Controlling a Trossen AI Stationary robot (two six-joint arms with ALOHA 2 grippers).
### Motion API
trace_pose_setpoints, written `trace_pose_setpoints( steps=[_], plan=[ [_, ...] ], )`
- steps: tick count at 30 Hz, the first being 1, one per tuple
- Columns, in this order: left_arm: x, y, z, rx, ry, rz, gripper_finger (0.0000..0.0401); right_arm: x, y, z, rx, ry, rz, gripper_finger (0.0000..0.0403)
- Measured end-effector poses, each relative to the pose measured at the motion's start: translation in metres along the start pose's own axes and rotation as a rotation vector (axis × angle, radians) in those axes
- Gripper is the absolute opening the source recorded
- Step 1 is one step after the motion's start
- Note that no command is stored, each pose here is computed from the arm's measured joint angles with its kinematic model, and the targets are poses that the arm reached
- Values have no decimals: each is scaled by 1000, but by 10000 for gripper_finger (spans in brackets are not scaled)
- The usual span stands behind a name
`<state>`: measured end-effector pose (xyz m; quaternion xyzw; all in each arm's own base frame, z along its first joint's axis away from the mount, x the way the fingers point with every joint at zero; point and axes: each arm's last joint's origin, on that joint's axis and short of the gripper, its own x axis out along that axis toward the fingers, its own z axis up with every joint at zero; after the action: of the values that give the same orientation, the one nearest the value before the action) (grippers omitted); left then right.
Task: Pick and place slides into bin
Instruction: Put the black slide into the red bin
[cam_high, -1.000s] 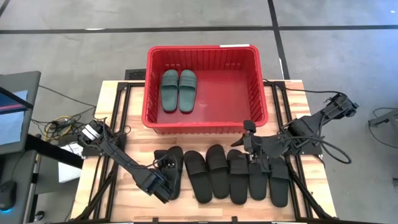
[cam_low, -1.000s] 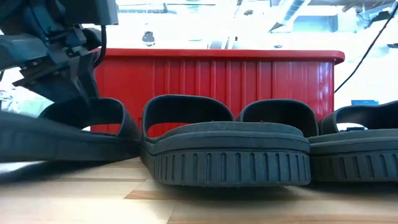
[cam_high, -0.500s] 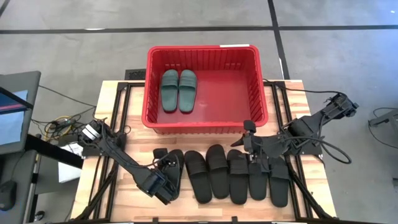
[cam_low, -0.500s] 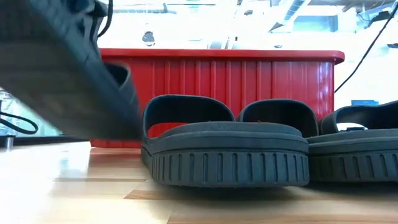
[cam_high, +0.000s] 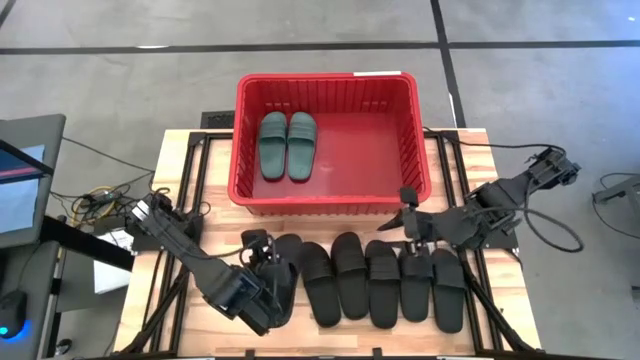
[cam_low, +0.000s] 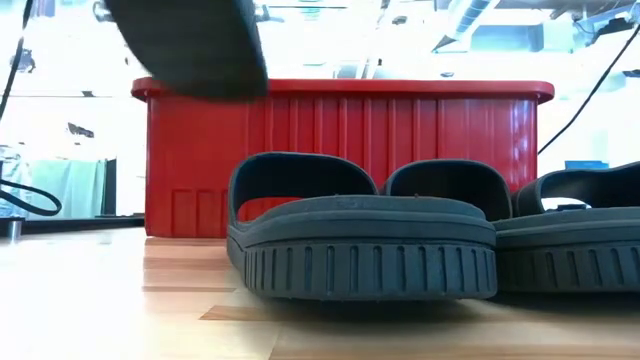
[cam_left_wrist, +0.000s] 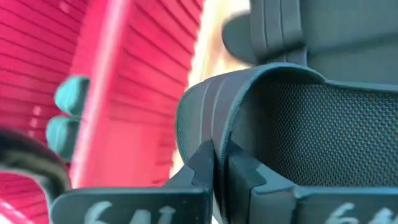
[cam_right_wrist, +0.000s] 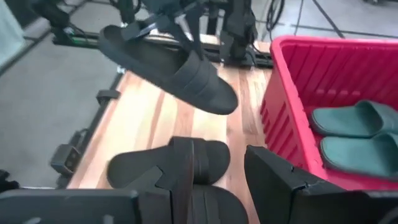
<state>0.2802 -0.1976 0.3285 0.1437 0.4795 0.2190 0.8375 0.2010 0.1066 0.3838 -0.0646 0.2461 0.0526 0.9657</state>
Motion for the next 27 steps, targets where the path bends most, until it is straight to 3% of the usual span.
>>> trace_pose_setpoints(
  steps=[7, 14, 20, 27],
  plan=[
    [-35, 39, 33, -113, -210, 80, 1, -29, -6, 3, -35, -90, 37, 132],
    [-34, 84, 61, -117, -279, 227, 1, -51, -11, 4, -60, -154, 57, 132],
    [-3, 126, 77, 59, -155, 349, 3, -61, -16, 3, -62, -183, 57, 132],
    [47, 201, 84, 183, 85, 399, 2, -69, -25, 2, -59, -198, 35, 132]
  ],
)
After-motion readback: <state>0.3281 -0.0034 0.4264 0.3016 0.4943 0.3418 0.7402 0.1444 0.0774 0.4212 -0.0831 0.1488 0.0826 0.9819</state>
